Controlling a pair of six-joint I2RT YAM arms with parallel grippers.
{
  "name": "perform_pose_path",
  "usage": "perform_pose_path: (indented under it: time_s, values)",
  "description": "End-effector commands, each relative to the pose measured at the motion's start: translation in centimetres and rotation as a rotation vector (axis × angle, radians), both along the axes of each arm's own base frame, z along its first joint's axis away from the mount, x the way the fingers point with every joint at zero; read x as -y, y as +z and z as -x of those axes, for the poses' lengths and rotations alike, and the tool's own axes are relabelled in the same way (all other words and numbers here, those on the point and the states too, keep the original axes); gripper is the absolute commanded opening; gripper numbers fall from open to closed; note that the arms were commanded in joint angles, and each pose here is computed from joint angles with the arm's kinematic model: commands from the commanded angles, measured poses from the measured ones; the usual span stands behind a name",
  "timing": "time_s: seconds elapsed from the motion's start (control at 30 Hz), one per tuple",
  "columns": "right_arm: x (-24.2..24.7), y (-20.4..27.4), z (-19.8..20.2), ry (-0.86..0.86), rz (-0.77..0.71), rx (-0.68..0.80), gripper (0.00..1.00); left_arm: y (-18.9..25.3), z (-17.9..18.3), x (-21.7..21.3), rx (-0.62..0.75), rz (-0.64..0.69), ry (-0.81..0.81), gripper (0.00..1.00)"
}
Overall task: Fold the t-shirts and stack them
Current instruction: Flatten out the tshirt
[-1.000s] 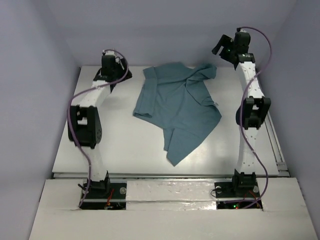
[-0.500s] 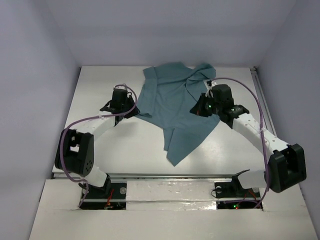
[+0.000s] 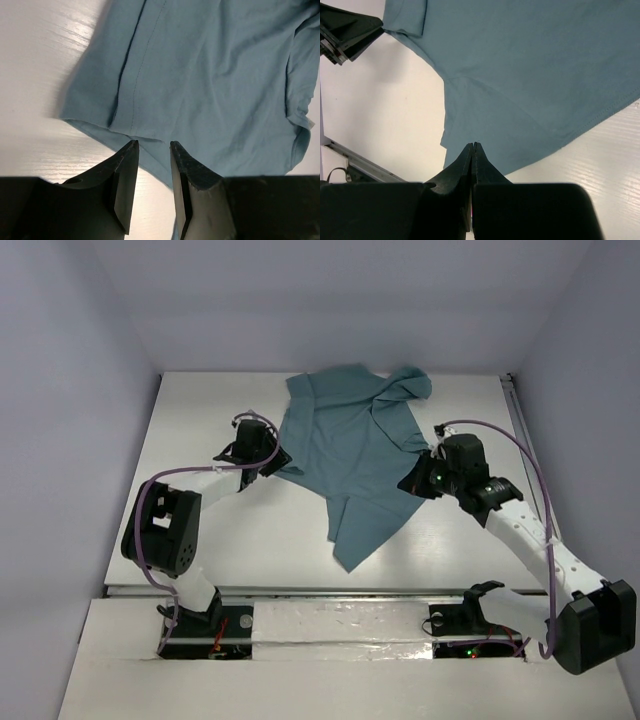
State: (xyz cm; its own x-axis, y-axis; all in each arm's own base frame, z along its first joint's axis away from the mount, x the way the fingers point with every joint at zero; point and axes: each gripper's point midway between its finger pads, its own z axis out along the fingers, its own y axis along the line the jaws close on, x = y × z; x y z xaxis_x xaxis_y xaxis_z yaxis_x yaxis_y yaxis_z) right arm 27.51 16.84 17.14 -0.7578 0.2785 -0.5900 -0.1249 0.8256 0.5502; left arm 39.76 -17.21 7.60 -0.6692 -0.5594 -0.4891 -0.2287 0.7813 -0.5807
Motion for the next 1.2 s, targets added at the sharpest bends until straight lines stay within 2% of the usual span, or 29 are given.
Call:
perform_pose_path:
  time_s: [0.0, 0.2, 0.23, 0.3, 0.33, 0.4, 0.7, 0.87, 1.17]
  values:
    - [0.1, 0.0, 0.8, 0.005, -0.003, -0.014, 0.0, 0.9, -1.1, -0.6, 0.032, -0.019, 0.064, 0.29]
    - [0.2, 0.2, 1.2, 0.006, -0.006, -0.017, 0.0, -0.1, -1.2, -1.7, 0.013, -0.063, 0.118, 0.3]
    - [0.2, 0.3, 1.3, 0.006, -0.009, -0.016, 0.0, -0.2, -1.1, -1.8, 0.011, -0.065, 0.119, 0.33]
    - [0.2, 0.4, 1.3, 0.003, -0.013, -0.015, 0.0, -0.7, -1.1, -1.8, -0.003, -0.072, 0.119, 0.34]
    - [0.1, 0.6, 1.3, 0.006, -0.017, -0.01, 0.0, -0.9, -1.0, -1.8, -0.005, -0.07, 0.119, 0.38]
    - [0.0, 0.6, 1.3, 0.009, -0.024, -0.015, 0.0, -0.9, -1.3, -1.6, -0.002, -0.065, 0.113, 0.39]
    - [-0.3, -0.6, 1.8, 0.014, -0.036, -0.054, 0.0, 0.2, -2.0, -0.5, 0.03, -0.019, 0.085, 0.37]
    - [-0.2, -1.8, 2.3, 0.015, -0.034, -0.085, 0.0, 0.7, -1.4, 0.4, 0.029, 0.019, 0.06, 0.31]
    - [-0.3, -1.1, 2.1, 0.02, -0.04, -0.067, 0.0, 1.3, -2.5, 0.5, 0.048, 0.015, 0.075, 0.3]
